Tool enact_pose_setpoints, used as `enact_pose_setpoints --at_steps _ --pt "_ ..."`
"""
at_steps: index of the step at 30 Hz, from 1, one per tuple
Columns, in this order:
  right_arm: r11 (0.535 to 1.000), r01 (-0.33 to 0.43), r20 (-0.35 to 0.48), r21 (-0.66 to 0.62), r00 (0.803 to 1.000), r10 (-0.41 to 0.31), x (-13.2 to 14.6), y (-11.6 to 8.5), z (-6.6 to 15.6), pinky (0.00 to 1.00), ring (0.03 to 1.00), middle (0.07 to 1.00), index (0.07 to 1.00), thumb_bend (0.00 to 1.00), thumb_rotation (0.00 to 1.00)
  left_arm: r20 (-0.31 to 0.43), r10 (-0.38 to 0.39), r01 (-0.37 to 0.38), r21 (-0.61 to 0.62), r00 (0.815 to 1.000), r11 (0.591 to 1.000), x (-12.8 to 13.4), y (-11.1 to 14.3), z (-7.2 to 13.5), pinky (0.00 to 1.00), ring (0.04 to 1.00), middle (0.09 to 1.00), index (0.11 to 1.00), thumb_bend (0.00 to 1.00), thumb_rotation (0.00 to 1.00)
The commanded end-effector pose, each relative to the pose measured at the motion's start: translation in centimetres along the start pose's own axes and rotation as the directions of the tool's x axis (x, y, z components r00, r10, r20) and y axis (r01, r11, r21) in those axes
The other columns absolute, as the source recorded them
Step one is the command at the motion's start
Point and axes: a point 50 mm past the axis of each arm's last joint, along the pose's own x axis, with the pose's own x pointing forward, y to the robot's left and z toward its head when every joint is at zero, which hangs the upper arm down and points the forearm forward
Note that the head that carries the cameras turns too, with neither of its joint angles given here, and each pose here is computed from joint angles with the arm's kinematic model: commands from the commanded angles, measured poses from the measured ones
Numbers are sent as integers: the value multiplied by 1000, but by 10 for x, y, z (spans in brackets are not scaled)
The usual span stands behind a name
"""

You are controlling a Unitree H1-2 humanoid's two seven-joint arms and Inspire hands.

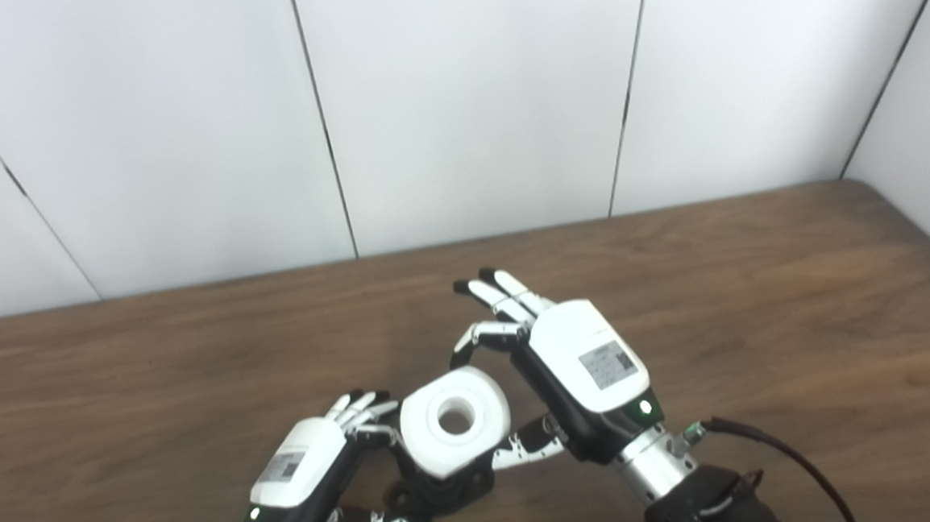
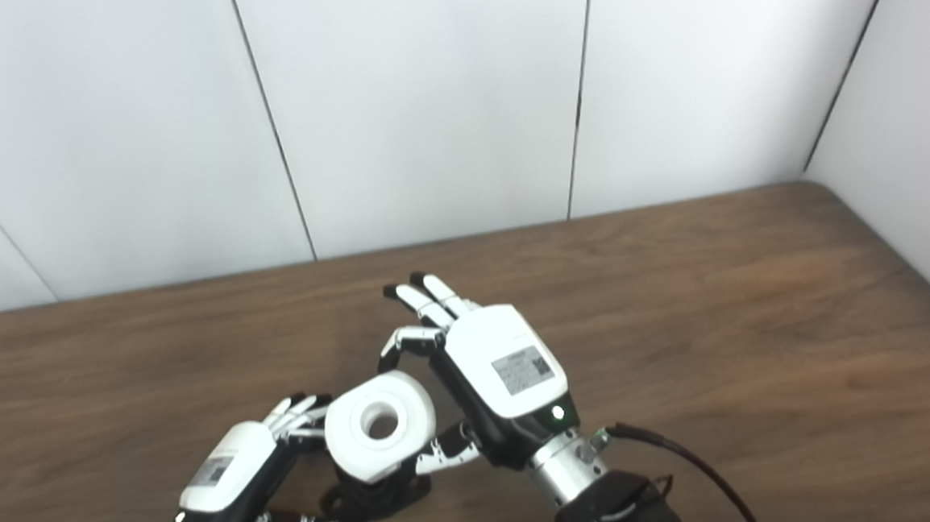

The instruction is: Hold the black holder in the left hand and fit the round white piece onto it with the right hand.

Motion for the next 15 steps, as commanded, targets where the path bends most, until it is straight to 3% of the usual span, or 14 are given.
enact_pose_setpoints --at_steps 1,15 --pt "998 59 52 2 997 -59 3 -14 8 761 950 907 477 511 142 41 31 -32 26 999 999 5 9 6 1000 958 876 480 516 48" --pt "999 12 57 30 998 -14 -2 -11 8 778 967 914 477 510 144 39 11 -12 34 999 999 10 10 12 1000 976 884 480 515 49"
